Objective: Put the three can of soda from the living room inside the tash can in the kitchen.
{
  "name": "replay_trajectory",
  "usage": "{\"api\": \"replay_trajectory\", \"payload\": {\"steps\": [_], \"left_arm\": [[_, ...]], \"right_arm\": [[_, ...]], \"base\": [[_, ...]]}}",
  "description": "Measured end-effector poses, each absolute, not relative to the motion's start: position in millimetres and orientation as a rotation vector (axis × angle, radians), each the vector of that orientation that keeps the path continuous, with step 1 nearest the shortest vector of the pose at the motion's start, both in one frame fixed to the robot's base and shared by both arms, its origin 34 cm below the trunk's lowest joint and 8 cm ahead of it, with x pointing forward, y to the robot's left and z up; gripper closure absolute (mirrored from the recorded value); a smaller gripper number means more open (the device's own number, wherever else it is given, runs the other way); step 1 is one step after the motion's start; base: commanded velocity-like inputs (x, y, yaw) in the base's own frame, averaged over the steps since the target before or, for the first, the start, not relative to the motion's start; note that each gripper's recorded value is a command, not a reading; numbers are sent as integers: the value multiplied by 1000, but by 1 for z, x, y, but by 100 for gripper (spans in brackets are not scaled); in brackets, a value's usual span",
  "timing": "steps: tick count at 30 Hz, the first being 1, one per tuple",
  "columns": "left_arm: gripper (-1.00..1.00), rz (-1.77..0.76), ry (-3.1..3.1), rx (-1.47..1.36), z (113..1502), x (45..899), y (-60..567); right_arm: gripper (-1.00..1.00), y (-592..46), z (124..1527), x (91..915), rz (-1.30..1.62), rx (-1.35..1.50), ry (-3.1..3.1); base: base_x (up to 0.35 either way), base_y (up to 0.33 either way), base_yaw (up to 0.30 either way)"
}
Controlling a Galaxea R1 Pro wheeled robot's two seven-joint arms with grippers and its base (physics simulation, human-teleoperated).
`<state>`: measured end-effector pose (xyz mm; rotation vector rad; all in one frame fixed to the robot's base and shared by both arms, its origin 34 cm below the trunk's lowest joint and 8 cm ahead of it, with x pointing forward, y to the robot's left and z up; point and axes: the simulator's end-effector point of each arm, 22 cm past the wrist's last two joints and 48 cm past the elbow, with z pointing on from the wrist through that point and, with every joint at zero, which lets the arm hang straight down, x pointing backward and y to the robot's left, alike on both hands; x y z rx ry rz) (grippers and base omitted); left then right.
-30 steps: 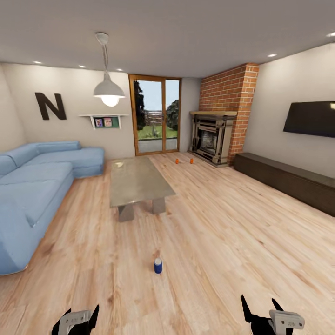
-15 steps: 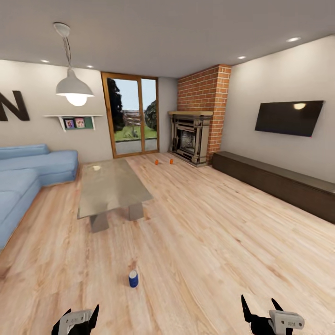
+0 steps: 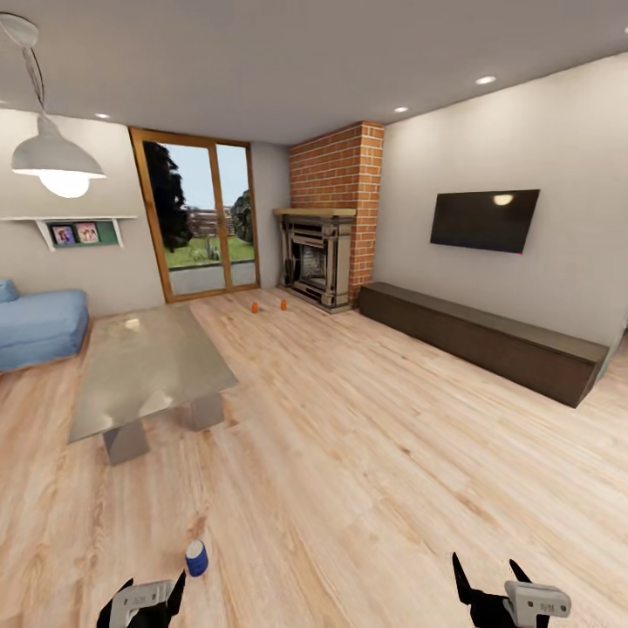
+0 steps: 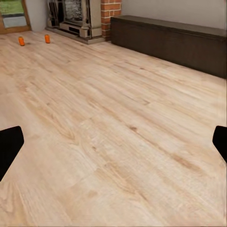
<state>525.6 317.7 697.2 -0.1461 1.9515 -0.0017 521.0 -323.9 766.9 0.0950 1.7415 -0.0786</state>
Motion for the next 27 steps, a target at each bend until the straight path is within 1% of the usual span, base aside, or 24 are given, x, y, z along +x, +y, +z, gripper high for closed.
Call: {"api": "replay_trajectory", "payload": {"steps": [27], "left_arm": [[-100, -3, 1949, -147, 698, 526, 318]], "right_arm": [[-100, -323, 767, 521, -78, 93, 1743]], "base": [[188, -235, -252]]}}
